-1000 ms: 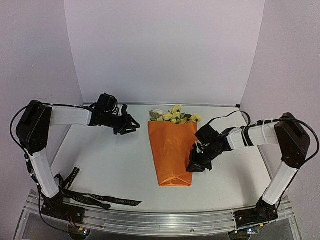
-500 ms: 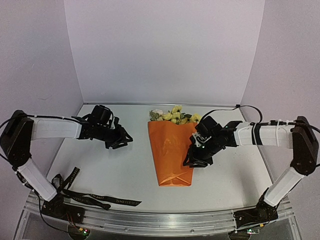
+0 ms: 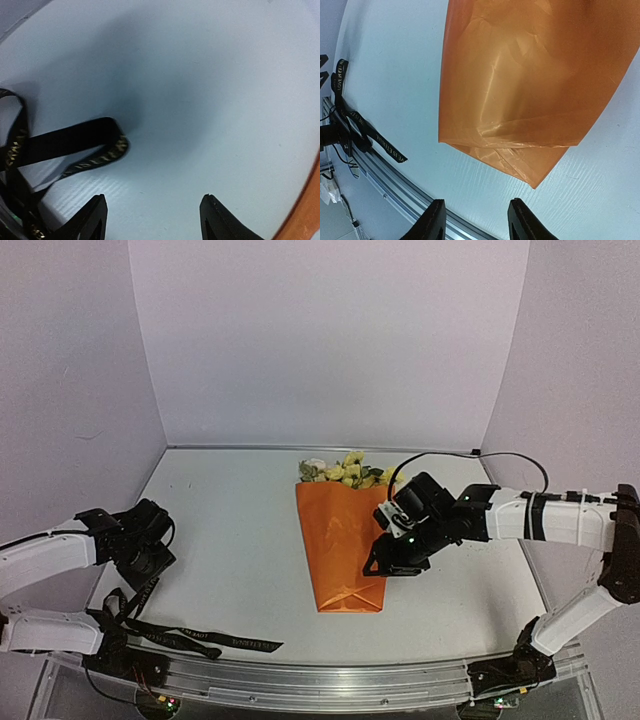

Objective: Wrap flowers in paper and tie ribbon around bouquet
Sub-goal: Press the fold line of the folded bouquet, then pick up the center of the board from the right side of the ribbon, then pass from the left arm to the right

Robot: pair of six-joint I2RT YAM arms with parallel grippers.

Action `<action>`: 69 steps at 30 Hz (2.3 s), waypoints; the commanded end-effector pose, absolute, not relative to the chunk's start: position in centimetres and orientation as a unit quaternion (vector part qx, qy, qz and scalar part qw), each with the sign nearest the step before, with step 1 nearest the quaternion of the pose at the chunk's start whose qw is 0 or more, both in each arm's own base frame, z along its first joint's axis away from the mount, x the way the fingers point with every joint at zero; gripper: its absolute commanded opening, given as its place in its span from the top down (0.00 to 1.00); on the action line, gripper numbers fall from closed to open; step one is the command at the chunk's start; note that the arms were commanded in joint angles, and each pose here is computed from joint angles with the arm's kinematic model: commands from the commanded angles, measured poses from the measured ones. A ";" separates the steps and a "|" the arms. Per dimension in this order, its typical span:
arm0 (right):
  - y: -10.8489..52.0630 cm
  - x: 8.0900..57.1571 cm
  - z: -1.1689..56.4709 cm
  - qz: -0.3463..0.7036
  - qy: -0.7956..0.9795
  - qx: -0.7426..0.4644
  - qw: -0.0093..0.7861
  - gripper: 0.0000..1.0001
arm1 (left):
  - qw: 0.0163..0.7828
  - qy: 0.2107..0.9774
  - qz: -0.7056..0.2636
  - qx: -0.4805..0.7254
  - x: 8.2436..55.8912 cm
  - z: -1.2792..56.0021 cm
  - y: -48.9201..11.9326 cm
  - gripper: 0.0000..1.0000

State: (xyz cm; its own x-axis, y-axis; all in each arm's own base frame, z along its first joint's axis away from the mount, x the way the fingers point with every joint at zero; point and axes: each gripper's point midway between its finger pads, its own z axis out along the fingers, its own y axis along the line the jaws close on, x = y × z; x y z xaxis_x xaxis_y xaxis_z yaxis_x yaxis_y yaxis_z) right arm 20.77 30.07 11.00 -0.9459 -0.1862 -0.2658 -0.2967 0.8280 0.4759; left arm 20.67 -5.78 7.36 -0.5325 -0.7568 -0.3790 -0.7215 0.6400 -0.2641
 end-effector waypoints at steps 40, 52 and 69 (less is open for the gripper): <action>25.6 20.9 13.4 0.219 0.937 -0.166 0.216 0.51 | 0.329 0.856 -0.389 -0.091 32.3 22.7 -32.7 1.00; 18.9 23.5 16.2 0.107 0.912 -0.125 0.375 0.38 | 0.238 0.782 -0.555 0.153 29.6 28.0 -50.3 1.00; 10.2 21.7 16.8 0.000 0.901 -0.051 0.430 0.23 | 0.104 0.749 -0.568 0.325 24.2 22.9 -59.7 0.56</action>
State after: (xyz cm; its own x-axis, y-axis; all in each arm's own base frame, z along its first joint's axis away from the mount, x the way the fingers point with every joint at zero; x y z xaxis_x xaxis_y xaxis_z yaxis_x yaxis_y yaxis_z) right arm 22.15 12.34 18.24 -0.6081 -0.0957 -0.7881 -0.1676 0.9858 0.0097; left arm 25.26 -60.53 22.58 -0.7990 0.3153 -0.5120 0.5740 0.1465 -0.8056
